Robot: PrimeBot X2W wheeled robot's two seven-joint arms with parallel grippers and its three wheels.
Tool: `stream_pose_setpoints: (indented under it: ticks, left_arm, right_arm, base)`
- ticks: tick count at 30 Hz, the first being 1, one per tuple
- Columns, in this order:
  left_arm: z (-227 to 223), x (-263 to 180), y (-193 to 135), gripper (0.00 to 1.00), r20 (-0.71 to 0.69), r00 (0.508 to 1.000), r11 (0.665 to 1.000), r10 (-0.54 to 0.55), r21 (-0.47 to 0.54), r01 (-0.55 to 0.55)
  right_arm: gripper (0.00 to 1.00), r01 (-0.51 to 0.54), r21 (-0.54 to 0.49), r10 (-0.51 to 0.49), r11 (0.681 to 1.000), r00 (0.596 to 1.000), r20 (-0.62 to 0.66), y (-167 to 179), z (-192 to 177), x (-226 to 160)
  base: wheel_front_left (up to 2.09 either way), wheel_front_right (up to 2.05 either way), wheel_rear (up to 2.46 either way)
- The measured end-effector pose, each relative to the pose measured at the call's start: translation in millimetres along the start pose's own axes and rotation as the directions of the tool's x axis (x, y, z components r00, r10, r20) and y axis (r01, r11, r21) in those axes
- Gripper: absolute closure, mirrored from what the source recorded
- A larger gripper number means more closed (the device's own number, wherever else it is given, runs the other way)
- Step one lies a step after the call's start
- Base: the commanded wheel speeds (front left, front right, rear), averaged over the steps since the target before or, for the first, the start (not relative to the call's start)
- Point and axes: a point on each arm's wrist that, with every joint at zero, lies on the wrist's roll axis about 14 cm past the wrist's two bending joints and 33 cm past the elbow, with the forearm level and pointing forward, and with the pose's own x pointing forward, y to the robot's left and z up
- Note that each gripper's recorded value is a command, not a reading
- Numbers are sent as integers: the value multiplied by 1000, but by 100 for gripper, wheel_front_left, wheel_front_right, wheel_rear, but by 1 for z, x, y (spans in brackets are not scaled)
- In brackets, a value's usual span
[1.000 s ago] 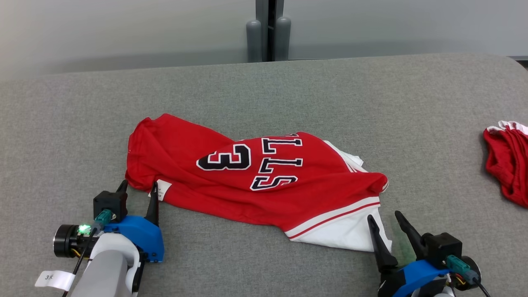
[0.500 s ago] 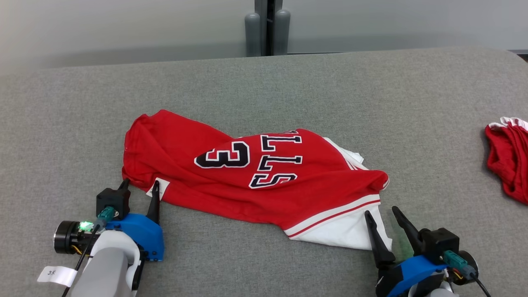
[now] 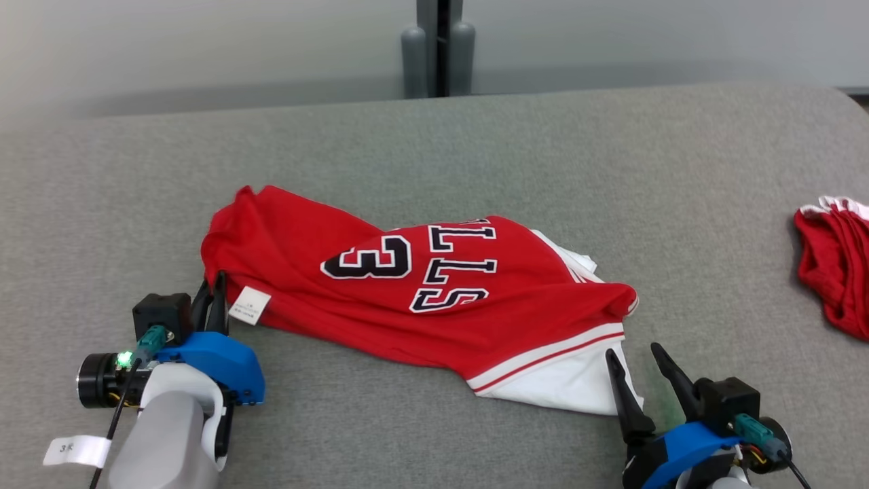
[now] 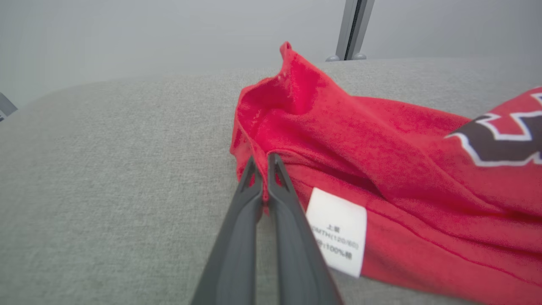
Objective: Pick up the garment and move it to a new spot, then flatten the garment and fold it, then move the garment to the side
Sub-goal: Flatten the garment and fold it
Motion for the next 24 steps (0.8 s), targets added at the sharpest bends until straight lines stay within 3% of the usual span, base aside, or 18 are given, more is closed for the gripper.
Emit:
stream_pose_setpoints:
  ticks: [5,11,18,24]
  left_arm:
    - [25,-26,5,100,98,994,997,45,-59,-40]
    - [20,-72,12,100,136,985,987,105,-138,-86]
    - [-22,-105,3,100,63,991,971,121,-214,-105]
    - [-40,-106,-1,100,10,993,965,115,-237,-110]
  right_arm:
    - [0,-27,4,27,1000,999,20,10,5,-6]
    - [0,-73,10,73,997,997,40,27,9,-19]
    - [0,-85,14,84,996,995,48,32,9,-27]
    - [0,-63,15,62,998,997,48,24,8,-30]
  base:
    - [0,0,0]
    - [0,0,0]
    - [0,0,0]
    - [0,0,0]
